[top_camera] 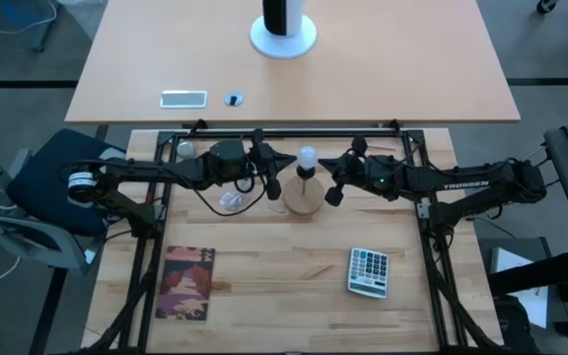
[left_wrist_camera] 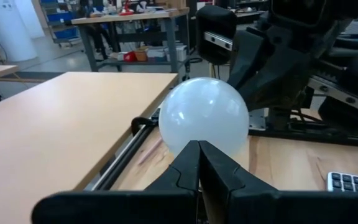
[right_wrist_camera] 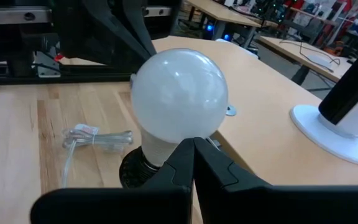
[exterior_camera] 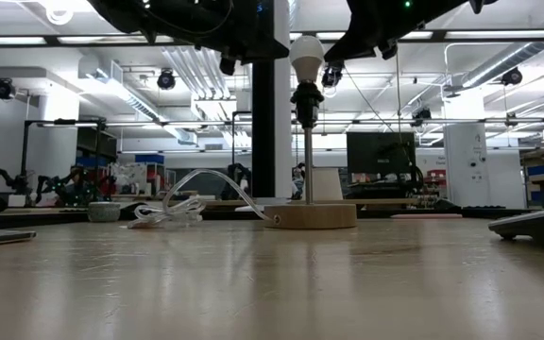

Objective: Screw lightbulb
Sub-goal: Insert the lightbulb into the lamp

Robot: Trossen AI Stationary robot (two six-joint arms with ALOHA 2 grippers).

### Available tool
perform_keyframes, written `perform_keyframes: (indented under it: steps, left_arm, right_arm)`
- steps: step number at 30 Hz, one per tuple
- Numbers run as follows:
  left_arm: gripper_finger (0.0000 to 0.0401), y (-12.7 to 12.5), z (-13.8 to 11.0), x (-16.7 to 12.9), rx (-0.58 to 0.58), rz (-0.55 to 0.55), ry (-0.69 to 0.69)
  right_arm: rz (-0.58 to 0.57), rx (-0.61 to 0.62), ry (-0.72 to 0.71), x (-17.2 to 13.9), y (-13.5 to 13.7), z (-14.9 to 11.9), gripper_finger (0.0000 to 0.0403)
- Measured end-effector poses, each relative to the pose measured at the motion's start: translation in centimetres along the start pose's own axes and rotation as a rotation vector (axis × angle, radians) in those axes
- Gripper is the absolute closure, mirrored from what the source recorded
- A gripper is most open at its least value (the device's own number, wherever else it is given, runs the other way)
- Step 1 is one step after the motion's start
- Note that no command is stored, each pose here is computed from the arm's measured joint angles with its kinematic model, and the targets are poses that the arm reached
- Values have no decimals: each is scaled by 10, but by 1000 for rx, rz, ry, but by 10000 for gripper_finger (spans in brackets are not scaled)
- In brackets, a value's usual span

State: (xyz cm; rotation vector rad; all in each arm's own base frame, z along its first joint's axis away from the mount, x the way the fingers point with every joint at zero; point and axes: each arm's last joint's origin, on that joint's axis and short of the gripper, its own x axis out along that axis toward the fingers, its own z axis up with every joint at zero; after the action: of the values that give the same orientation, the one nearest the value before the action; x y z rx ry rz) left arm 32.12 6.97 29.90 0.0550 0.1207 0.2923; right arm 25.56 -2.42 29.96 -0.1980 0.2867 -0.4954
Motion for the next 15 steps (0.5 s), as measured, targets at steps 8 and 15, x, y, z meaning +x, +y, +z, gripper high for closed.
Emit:
perform_keyframes:
  steps: [8,15]
  left_arm:
    - [401,3,0,1,-1,22,0]
    - [401,4,0,0,-4,41,-1]
  right_arm:
    - [45,4,-15,-4,7,2,403]
    - [41,26,-30,-7,7,4,403]
